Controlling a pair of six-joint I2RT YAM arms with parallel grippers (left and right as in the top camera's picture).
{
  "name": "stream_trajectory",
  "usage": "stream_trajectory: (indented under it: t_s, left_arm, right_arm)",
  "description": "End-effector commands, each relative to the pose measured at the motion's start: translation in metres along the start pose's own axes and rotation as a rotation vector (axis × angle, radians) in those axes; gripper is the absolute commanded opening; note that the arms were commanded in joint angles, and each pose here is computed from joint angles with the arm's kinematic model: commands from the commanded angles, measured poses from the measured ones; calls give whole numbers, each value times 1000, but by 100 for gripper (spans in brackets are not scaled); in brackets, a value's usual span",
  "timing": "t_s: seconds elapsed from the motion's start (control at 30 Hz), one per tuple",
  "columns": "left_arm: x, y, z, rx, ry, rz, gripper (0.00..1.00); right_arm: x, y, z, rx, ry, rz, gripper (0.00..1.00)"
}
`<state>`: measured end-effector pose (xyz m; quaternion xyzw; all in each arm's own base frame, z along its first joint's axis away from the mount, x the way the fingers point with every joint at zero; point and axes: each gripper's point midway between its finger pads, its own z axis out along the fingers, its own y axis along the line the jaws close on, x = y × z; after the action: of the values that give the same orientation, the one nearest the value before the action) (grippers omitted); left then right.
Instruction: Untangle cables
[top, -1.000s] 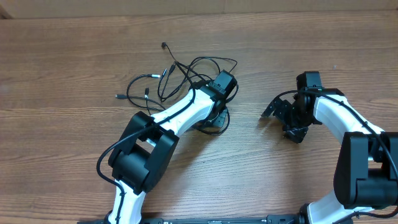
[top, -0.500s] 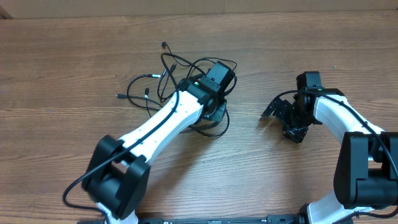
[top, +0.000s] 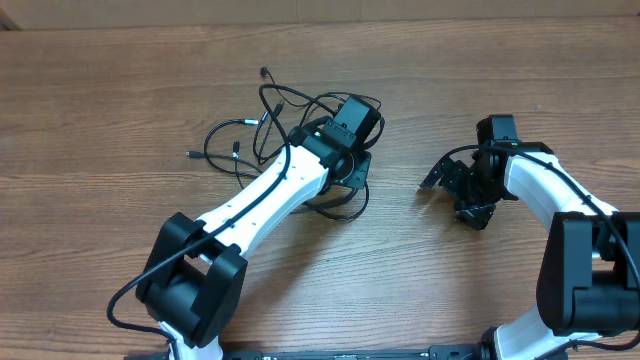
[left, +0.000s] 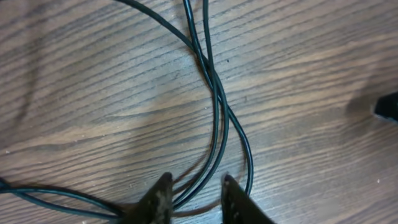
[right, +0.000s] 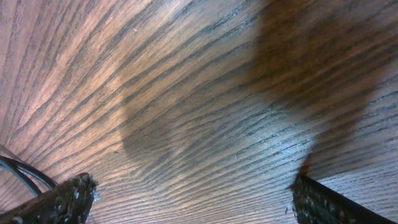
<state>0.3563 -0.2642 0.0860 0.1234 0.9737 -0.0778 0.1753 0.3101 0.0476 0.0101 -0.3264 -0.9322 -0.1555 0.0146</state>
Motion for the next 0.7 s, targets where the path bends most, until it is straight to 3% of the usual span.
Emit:
stream_trajectory:
  t_s: [0.0, 0.13, 0.4, 0.67]
  left_arm:
    - [4, 4, 14, -21, 13, -42, 31]
    - [-19, 12, 13, -61, -88, -54, 42]
    - [-59, 25, 10, -91, -252, -156, 40]
    - [-54, 43, 36, -159, -248, -326, 45]
  right_arm:
    - [18, -13, 20, 25, 81, 19, 100]
    - [18, -13, 20, 25, 81, 19, 100]
    - [18, -13, 20, 25, 81, 19, 100]
    - [18, -13, 20, 25, 81, 19, 100]
